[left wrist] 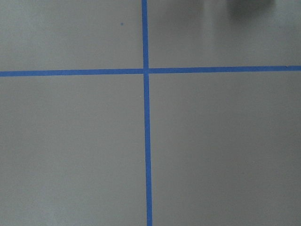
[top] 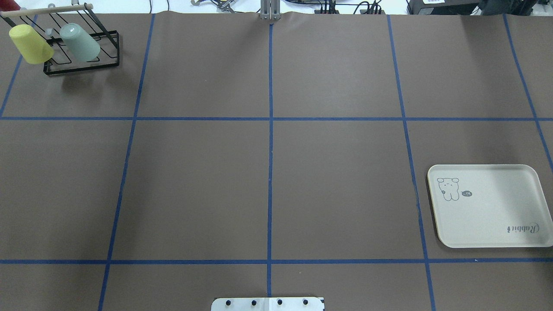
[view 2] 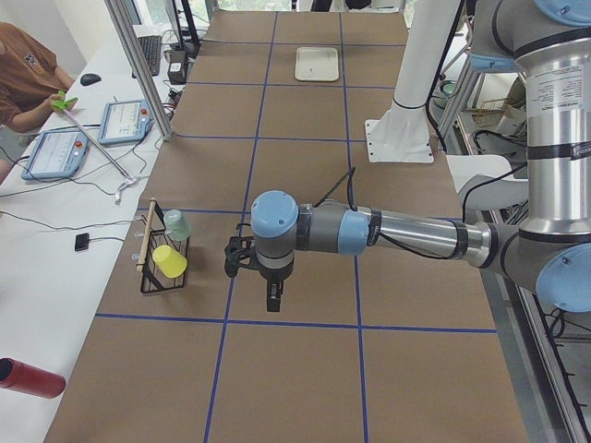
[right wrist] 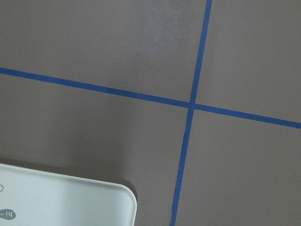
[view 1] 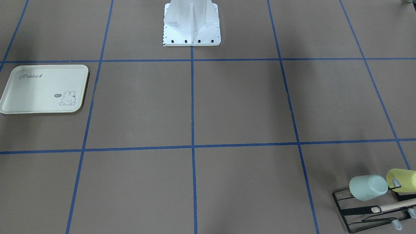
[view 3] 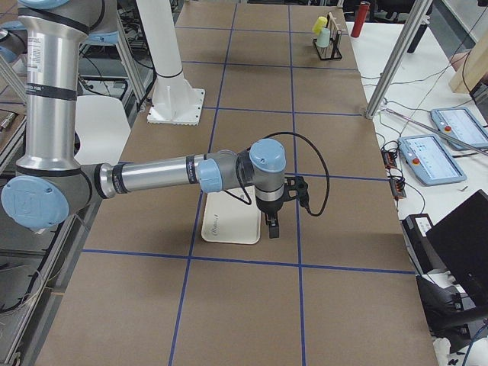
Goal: Left arm grabs green cup and hands to right arm on tray
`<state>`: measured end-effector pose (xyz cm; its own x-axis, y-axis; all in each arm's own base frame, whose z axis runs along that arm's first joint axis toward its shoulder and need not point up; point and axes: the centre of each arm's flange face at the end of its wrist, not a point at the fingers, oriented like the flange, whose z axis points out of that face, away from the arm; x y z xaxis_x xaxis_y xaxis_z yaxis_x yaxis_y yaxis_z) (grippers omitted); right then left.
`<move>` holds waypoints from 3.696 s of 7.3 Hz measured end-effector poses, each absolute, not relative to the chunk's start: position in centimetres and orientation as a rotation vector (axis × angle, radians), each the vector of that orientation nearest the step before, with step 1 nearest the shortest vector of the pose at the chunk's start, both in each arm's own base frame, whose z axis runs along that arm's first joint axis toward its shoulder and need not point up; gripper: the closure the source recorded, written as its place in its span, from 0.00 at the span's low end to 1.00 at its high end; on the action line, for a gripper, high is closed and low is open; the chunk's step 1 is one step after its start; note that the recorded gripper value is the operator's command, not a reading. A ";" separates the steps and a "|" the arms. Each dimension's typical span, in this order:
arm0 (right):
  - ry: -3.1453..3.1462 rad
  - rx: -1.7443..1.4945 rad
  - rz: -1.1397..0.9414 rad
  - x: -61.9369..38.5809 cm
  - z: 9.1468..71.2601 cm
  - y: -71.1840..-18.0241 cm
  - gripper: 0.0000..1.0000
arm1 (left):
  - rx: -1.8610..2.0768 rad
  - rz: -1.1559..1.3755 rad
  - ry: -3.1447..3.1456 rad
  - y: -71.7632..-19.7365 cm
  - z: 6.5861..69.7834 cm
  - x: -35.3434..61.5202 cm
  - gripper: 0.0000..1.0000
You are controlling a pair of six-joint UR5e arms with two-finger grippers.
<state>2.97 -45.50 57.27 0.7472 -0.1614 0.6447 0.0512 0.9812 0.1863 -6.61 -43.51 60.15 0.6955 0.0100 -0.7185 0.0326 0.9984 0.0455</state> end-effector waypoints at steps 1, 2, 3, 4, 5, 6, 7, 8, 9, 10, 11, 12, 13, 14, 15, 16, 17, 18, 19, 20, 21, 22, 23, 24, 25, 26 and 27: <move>-0.721 0.159 -0.116 3.0 57.3 -45.5 0.00 | 0.056 -0.014 0.802 -43.5 60.3 -6.6 0.00; -0.723 0.157 -0.114 3.0 57.4 -45.4 0.00 | 0.055 -0.015 0.805 -43.3 60.3 -6.6 0.00; -0.724 0.156 -0.114 3.0 57.4 -45.4 0.00 | 0.053 -0.017 0.806 -43.0 60.5 -6.7 0.00; -0.723 0.156 -0.114 3.0 57.4 -45.4 0.00 | 0.054 -0.017 0.806 -42.9 60.5 -6.7 0.00; -0.723 0.158 -0.115 3.0 57.4 -45.4 0.00 | 0.055 -0.016 0.805 -42.9 60.5 -6.7 0.00; -0.723 0.162 -0.117 3.0 57.2 -45.5 0.00 | 0.053 -0.015 0.805 -42.7 60.6 -6.6 0.00; -0.723 0.165 -0.119 3.0 57.1 -45.6 0.00 | 0.056 -0.013 0.806 -42.6 60.7 -6.6 0.00; -0.723 0.165 -0.120 2.9 57.1 -45.7 0.00 | 0.065 -0.009 0.807 -42.5 60.7 -6.6 0.00; -0.727 0.166 -0.120 2.9 57.0 -45.7 0.00 | 0.072 -0.006 0.809 -42.5 60.6 -6.6 0.00; -0.730 0.165 -0.121 2.9 57.0 -45.7 0.00 | 0.079 -0.002 0.809 -42.5 60.6 -6.5 0.00; -0.731 0.162 -0.121 2.9 57.1 -45.7 0.00 | 0.090 0.003 0.810 -42.6 60.5 -6.5 0.00; -0.732 0.159 -0.122 2.9 57.3 -45.6 0.00 | 0.100 0.007 0.810 -42.6 60.3 -6.5 0.00; -0.732 0.157 -0.123 2.9 57.4 -45.5 0.00 | 0.105 0.009 0.816 -42.6 60.1 -6.5 0.00; -0.733 0.155 -0.123 2.9 57.5 -45.4 0.00 | 0.104 0.009 0.830 -42.5 60.0 -6.4 0.00; -0.733 0.154 -0.124 2.9 57.6 -45.4 0.00 | 0.101 0.009 0.844 -42.4 60.0 -6.3 0.00; -0.734 0.154 -0.124 2.9 57.6 -45.3 0.00 | 0.102 0.011 0.850 -42.2 60.0 -6.3 0.00; -0.739 0.153 -0.123 2.8 57.6 -45.3 0.00 | 0.106 0.014 0.853 -42.1 60.1 -6.3 0.00; -0.753 0.154 -0.125 2.7 57.4 -45.3 0.00 | 0.112 0.016 0.854 -42.2 60.0 -6.2 0.00; -0.771 0.153 -0.127 2.6 57.3 -45.3 0.00 | 0.119 0.019 0.855 -42.4 59.7 -6.1 0.00; -0.783 0.151 -0.129 2.5 57.2 -45.2 0.00 | 0.131 0.029 0.855 -43.6 58.7 -5.7 0.00; -0.788 0.150 -0.129 2.5 57.2 -45.2 0.00 | 0.138 0.040 0.855 -45.8 56.8 -4.1 0.00; -0.790 0.149 -0.128 2.5 57.3 -45.2 0.00 | 0.134 0.032 0.859 -48.1 54.6 -2.1 0.00; -0.790 0.148 -0.128 2.5 57.3 -45.2 0.00 | 0.128 0.012 0.869 -50.6 52.1 0.0 0.00; -0.790 0.146 -0.125 2.5 57.3 -45.2 0.00 | 0.122 -0.001 0.882 -53.3 49.6 2.3 0.00; -0.789 0.142 -0.120 2.5 57.4 -45.2 0.00 | 0.116 -0.003 0.889 -56.3 47.6 4.6 0.00; -0.789 0.138 -0.118 2.5 57.6 -45.2 0.00 | 0.113 -0.002 0.882 -59.8 45.7 7.1 0.00; -0.788 0.133 -0.118 2.4 57.9 -45.2 0.00 | 0.112 0.002 0.858 -63.4 44.3 9.6 0.00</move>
<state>2.36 -45.25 57.85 0.6995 -0.1552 0.6976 0.0559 0.9850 0.1631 9.60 -63.42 44.34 0.6542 0.0471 -0.7548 0.0434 0.9941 0.0996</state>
